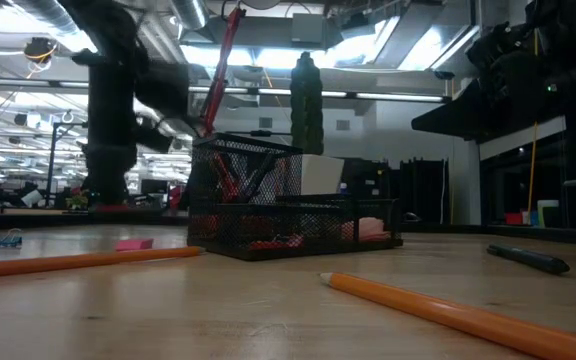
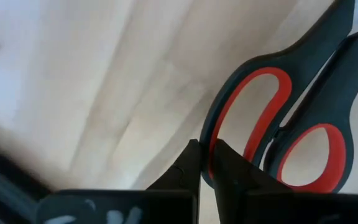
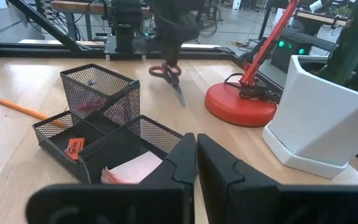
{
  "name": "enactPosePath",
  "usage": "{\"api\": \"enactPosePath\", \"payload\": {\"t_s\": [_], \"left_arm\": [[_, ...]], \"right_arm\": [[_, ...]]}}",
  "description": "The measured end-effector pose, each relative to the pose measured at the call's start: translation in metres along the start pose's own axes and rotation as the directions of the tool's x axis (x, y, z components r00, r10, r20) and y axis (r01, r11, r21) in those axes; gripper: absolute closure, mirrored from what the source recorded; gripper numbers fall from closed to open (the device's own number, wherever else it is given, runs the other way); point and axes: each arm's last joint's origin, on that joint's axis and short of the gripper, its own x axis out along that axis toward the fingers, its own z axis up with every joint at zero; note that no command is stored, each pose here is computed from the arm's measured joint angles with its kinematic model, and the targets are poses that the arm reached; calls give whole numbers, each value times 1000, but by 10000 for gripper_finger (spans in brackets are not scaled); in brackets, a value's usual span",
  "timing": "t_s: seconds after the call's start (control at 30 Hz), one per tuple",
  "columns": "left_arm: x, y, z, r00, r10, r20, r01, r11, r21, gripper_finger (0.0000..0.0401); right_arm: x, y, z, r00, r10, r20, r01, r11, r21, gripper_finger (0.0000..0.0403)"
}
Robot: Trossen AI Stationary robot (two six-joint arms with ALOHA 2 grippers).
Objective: Pick and place office supplies into organizer
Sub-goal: Put the scissors into the black desk organizer
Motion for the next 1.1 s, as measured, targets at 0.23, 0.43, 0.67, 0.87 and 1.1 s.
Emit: {"api": "enactPosePath", "payload": {"t_s": [0.23,0.43,0.67,0.87,1.1], "left_arm": [[-44,3,-10,987,102,128,-97,994,-46,389],[-81,-5,-10,970,147,194,-144,989,-31,389],[-110,-25,-5,959,217,184,-221,975,0,389],[-125,-47,0,958,252,139,-262,963,58,389],[-137,-74,6,943,323,79,-331,933,142,389]], "right_arm": [[0,0,0,1000,-2,1,2,1000,0,383],[0,0,1,1000,-2,9,2,1000,4,383],[0,0,1,1000,-2,8,2,1000,3,383],[0,0,1,1000,-2,8,2,1000,4,383],[0,0,1,1000,-2,7,2,1000,5,383]]}}
